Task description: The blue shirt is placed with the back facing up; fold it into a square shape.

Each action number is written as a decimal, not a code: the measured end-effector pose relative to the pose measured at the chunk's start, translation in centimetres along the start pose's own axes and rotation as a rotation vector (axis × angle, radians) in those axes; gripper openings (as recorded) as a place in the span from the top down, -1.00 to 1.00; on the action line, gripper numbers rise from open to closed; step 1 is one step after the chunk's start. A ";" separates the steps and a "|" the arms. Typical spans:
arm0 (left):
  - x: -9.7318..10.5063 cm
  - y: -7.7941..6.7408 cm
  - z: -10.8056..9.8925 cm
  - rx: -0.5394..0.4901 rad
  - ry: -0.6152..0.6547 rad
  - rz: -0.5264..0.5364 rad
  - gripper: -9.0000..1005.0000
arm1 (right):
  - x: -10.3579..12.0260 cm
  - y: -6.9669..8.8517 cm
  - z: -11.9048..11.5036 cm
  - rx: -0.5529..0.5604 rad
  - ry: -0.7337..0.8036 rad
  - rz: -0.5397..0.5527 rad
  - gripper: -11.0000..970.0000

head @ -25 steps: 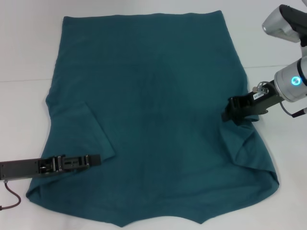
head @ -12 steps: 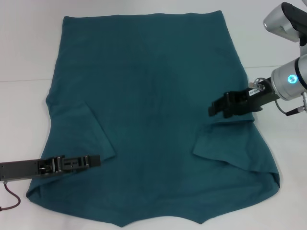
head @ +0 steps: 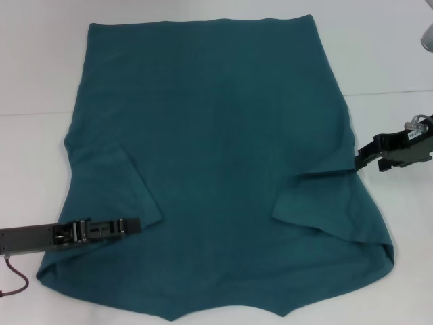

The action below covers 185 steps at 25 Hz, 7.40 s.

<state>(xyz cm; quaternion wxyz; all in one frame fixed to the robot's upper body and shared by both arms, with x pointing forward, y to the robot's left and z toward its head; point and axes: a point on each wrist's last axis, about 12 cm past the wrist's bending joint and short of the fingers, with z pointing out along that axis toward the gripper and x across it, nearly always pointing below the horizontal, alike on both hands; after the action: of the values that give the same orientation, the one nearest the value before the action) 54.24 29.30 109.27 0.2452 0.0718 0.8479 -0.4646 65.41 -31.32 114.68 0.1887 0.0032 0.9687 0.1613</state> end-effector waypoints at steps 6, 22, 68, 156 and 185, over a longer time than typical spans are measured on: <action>0.1 0.1 0.0 -0.005 -0.003 -0.005 -0.41 | 0.7 -0.3 1.5 0.008 -0.059 0.031 -0.11; -0.1 0.0 0.2 0.001 -0.003 -0.002 -0.41 | -0.2 2.0 3.5 -0.130 -0.263 0.116 -0.11; 2.0 5.2 -6.2 -0.334 -0.096 -0.465 -0.41 | 1.1 2.2 -1.7 -0.373 -0.036 -0.094 -0.11; -0.4 3.6 -2.4 -0.220 -0.030 -0.391 0.90 | 7.3 -5.4 -3.7 -0.196 0.229 0.008 -0.07; -0.1 3.8 -2.4 -0.225 -0.035 -0.397 0.90 | 6.7 -1.3 0.3 -0.118 0.281 -0.104 -0.06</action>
<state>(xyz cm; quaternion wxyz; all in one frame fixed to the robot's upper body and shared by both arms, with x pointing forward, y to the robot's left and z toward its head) 54.81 33.37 107.50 0.1702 -0.1322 0.8876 -0.4072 59.35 -31.96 111.58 0.0591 -0.0806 0.9733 0.2068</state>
